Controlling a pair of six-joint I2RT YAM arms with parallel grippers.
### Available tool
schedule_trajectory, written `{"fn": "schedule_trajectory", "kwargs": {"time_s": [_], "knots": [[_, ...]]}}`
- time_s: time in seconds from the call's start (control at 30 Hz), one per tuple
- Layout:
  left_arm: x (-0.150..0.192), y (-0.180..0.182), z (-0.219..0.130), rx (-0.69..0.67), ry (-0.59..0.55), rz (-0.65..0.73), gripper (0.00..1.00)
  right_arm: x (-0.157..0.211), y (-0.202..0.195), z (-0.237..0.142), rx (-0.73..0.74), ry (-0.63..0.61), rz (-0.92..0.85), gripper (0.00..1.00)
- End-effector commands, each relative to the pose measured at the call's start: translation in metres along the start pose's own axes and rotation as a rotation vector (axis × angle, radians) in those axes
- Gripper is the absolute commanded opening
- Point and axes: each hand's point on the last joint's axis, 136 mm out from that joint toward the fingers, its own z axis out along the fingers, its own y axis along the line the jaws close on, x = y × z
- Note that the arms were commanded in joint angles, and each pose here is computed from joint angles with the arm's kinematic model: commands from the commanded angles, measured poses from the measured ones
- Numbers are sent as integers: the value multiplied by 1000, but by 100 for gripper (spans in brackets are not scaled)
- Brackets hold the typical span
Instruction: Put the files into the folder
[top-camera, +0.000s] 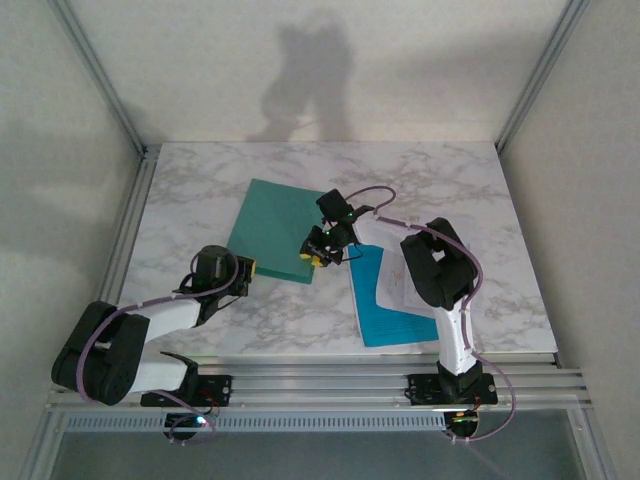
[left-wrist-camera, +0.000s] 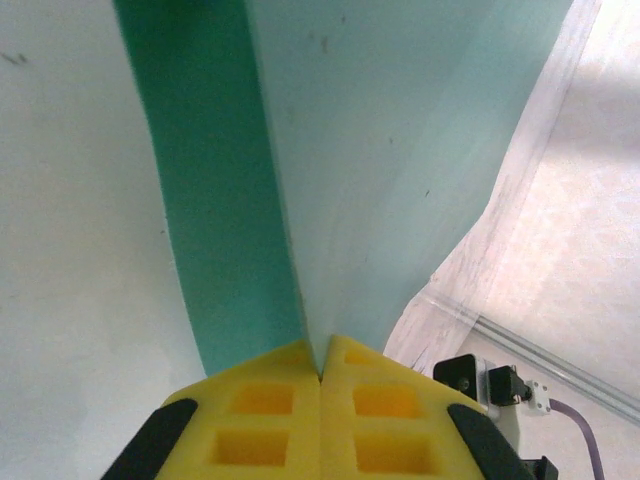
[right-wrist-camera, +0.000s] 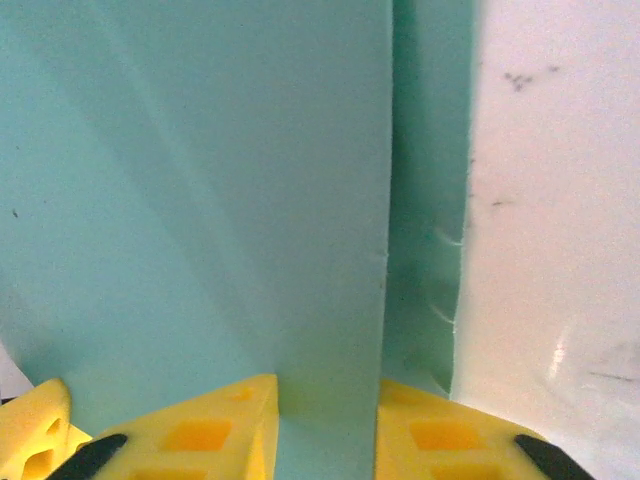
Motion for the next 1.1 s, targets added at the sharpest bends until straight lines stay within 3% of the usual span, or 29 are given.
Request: {"fn": "schedule_trajectory", "kwargs": {"time_s": [0.0, 0.1, 0.17, 0.33, 0.4, 0.43, 0.6, 0.73, 0.8, 1.07], "knots": [[8, 2, -1, 1, 38, 6, 1, -6, 12, -14, -33, -46, -7, 20], [9, 1, -2, -14, 40, 22, 2, -7, 12, -18, -36, -71, 2, 8], [9, 0, -3, -38, 39, 46, 9, -9, 12, -23, -37, -94, 14, 0], [7, -13, -18, -115, 8, 182, 66, -10, 19, -32, -52, -116, 55, 0], [5, -28, -29, -112, -15, 253, 96, -12, 21, -35, -48, -116, 72, 0], [6, -35, -33, -108, -13, 293, 99, -11, 24, -36, -49, -116, 79, 0], [28, -63, -42, -153, 40, 652, 99, -11, 33, -48, -35, -117, 110, 0], [59, -76, -49, -180, 78, 1009, 90, -10, 38, -54, -8, -94, 136, 0], [71, -83, -58, -167, 44, 1183, 90, -10, 41, -56, 0, -80, 142, 0], [94, -91, -60, -93, -150, 1666, 95, -9, 47, -59, 16, -60, 132, 0]]}}
